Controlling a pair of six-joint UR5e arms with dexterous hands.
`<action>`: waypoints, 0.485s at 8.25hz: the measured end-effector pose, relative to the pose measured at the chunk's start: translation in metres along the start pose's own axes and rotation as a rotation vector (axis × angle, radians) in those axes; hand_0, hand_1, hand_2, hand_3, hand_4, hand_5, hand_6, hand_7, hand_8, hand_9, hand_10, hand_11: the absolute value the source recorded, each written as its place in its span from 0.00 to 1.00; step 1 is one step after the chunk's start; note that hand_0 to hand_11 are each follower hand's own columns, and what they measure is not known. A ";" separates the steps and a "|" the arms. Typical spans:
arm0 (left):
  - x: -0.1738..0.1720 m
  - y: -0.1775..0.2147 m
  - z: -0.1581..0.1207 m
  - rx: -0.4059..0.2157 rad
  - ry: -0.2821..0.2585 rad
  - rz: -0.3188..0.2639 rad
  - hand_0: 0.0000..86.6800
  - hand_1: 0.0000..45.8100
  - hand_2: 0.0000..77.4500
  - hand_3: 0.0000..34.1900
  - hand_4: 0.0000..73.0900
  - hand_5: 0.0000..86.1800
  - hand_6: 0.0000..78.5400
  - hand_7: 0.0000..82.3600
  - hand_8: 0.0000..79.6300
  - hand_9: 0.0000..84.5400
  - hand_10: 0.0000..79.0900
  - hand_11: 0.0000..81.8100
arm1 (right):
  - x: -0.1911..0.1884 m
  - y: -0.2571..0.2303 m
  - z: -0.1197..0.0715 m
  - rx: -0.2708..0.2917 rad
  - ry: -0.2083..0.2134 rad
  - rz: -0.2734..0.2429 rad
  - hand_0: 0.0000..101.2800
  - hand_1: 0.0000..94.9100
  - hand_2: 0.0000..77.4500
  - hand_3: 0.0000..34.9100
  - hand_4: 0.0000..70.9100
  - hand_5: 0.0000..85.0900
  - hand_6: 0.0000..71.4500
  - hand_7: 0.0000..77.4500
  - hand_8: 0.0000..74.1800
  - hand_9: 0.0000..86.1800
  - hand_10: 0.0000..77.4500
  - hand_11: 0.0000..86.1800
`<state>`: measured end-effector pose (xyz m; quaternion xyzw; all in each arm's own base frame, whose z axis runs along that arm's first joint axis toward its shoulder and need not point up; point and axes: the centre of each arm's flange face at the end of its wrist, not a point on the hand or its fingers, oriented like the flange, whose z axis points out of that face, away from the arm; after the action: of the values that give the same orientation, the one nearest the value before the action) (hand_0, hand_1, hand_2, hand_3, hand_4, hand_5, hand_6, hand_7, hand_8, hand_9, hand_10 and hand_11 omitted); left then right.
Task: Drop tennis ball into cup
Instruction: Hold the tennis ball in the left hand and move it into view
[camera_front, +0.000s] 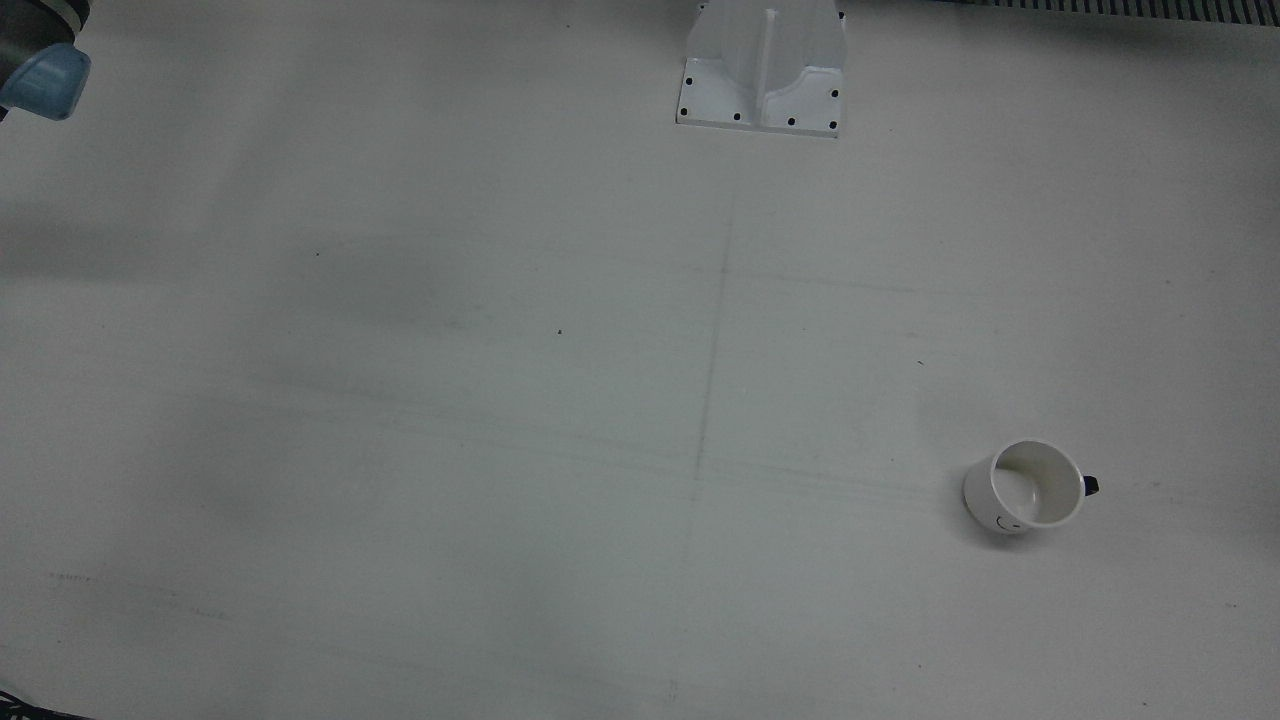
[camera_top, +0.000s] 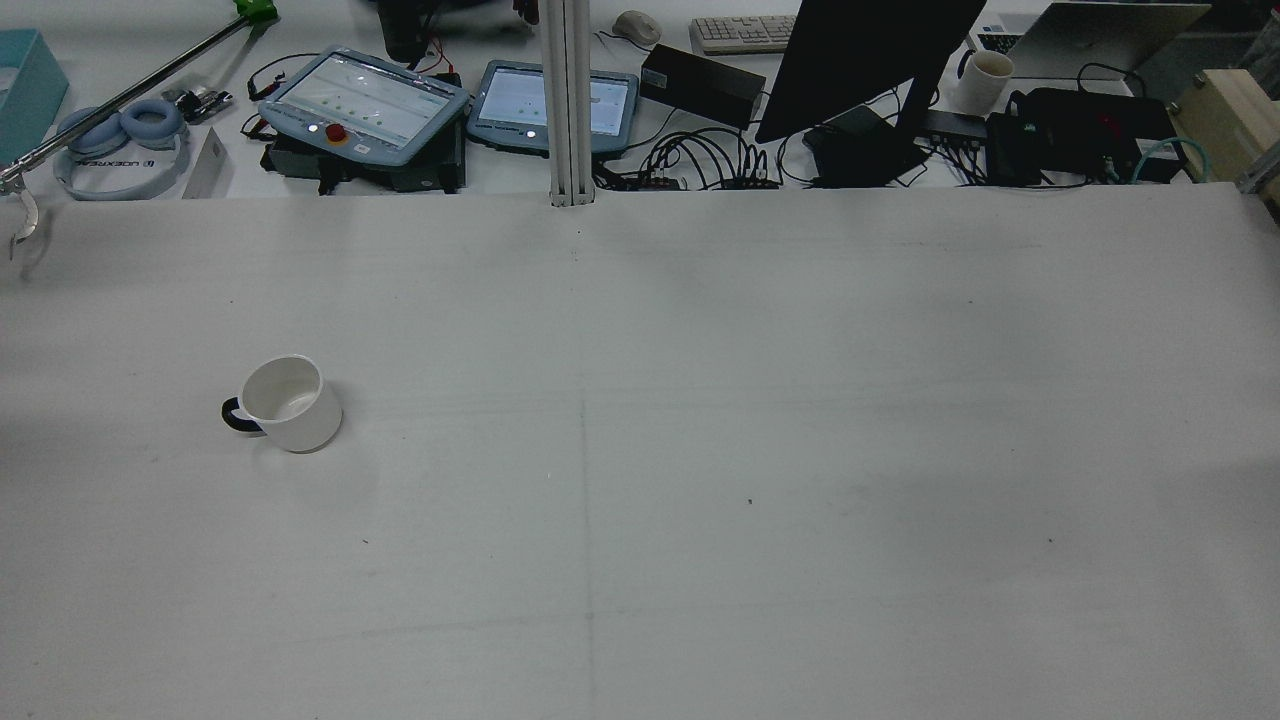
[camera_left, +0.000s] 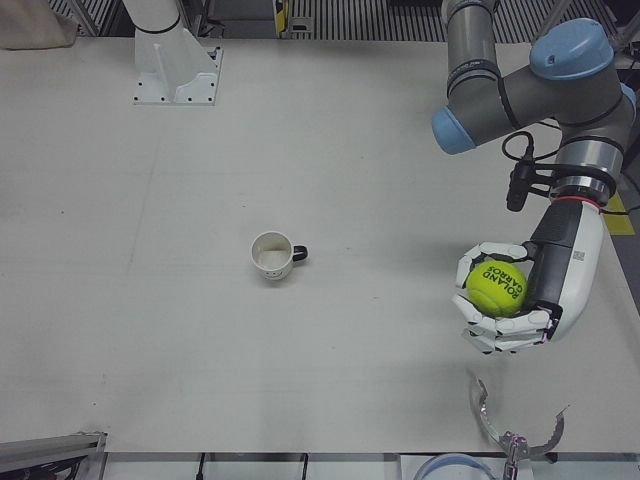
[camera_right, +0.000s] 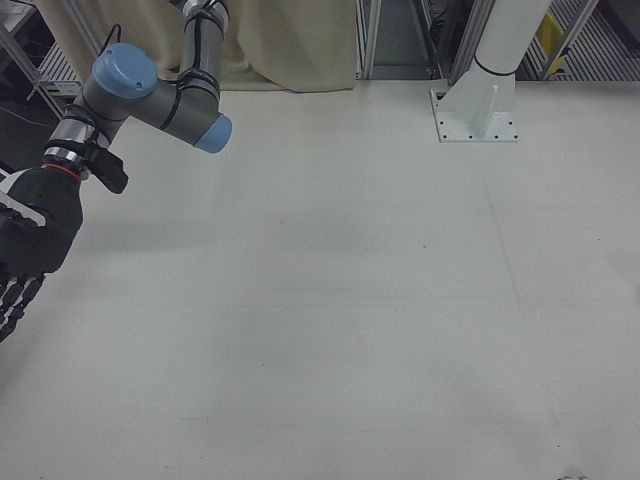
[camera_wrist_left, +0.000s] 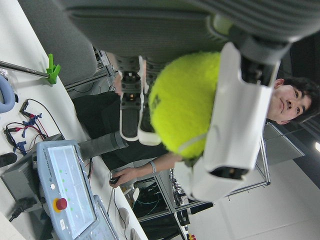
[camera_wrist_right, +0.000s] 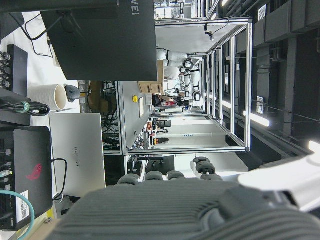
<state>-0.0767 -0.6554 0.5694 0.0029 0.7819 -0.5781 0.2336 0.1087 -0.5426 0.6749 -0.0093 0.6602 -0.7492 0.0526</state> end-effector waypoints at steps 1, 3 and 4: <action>0.000 0.001 0.000 -0.001 0.000 0.000 0.92 0.46 0.61 0.00 0.83 0.36 0.68 0.65 0.76 0.66 0.36 0.55 | 0.000 0.000 0.000 0.000 0.000 0.000 0.00 0.01 0.01 0.00 0.00 0.00 0.00 0.00 0.00 0.00 0.00 0.01; 0.001 0.029 0.006 -0.049 -0.006 0.001 0.92 0.44 0.63 0.00 0.82 0.38 0.68 0.65 0.75 0.72 0.32 0.49 | 0.000 0.002 0.000 -0.004 0.000 0.001 0.00 0.01 0.01 0.00 0.00 0.00 0.00 0.00 0.00 0.00 0.00 0.01; -0.012 0.067 0.019 -0.102 -0.034 -0.003 0.92 0.44 0.63 0.00 0.82 0.38 0.70 0.65 0.75 0.72 0.31 0.48 | -0.001 0.002 0.000 -0.004 -0.001 0.001 0.00 0.01 0.01 0.00 0.00 0.00 0.00 0.00 0.00 0.00 0.00 0.01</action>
<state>-0.0411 -0.6474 0.5091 -0.0201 0.8062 -0.5378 0.2458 0.1094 -0.5429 0.6729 -0.0093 0.6618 -0.7478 0.0531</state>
